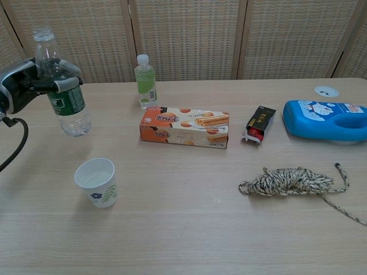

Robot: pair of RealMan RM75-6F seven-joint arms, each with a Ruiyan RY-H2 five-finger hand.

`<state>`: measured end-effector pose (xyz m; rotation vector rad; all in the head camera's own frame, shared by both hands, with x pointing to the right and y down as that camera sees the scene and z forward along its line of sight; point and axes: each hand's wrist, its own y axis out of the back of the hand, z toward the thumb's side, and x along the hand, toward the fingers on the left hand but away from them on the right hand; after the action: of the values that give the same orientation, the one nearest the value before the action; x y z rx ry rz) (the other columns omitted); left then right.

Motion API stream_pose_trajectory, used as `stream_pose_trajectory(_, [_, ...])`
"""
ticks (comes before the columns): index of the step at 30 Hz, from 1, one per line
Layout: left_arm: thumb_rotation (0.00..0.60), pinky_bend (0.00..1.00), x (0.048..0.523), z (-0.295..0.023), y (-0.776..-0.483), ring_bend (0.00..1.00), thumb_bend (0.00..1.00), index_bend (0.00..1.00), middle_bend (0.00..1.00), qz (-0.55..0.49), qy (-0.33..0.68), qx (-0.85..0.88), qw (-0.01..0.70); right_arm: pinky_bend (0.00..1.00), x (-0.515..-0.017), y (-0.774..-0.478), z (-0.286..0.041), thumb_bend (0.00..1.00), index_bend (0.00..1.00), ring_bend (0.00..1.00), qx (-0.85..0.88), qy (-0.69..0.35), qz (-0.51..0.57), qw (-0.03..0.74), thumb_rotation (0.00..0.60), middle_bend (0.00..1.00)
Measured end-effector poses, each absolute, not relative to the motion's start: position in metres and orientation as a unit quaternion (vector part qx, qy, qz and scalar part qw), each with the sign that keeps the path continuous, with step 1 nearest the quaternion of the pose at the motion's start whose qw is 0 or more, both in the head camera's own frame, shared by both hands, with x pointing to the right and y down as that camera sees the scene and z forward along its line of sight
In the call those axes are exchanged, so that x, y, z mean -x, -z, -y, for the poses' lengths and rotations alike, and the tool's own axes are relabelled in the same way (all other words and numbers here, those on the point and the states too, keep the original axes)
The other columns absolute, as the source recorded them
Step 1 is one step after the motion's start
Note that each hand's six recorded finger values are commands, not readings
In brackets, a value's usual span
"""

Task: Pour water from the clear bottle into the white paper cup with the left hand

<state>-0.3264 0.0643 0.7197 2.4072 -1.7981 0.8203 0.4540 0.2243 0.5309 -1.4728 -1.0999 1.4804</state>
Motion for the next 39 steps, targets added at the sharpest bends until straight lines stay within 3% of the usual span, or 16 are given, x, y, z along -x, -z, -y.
stream_pose_trajectory(11, [0.600, 0.44, 0.320, -0.075, -0.756, 0.39, 0.47, 0.52, 0.49, 0.608, -0.254, -0.751, 0.052, 0.00, -0.456, -0.535, -0.222, 0.00, 0.00, 0.00, 0.579, -0.583, 0.427, 0.376, 0.600, 0.00])
stream_pose_trajectory(24, [0.600, 0.42, 0.312, -0.089, -0.772, 0.39, 0.39, 0.44, 0.43, 0.591, -0.261, -0.760, 0.064, 0.00, -0.455, -0.538, -0.222, 0.00, 0.00, 0.00, 0.581, -0.585, 0.424, 0.375, 0.600, 0.00])
stream_pose_trajectory(26, [0.600, 0.40, 0.311, -0.090, -0.773, 0.37, 0.38, 0.41, 0.40, 0.589, -0.260, -0.762, 0.067, 0.00, -0.455, -0.538, -0.222, 0.00, 0.00, 0.00, 0.581, -0.585, 0.424, 0.375, 0.600, 0.00])
stream_pose_trajectory(31, [0.600, 0.30, 0.310, -0.093, -0.774, 0.20, 0.25, 0.22, 0.22, 0.583, -0.260, -0.767, 0.068, 0.00, -0.454, -0.539, -0.222, 0.00, 0.00, 0.00, 0.581, -0.585, 0.422, 0.375, 0.600, 0.00])
stream_pose_trajectory(39, [0.600, 0.27, 0.311, -0.097, -0.774, 0.16, 0.21, 0.11, 0.16, 0.575, -0.260, -0.773, 0.063, 0.00, -0.454, -0.538, -0.222, 0.00, 0.00, 0.00, 0.582, -0.585, 0.422, 0.376, 0.600, 0.00])
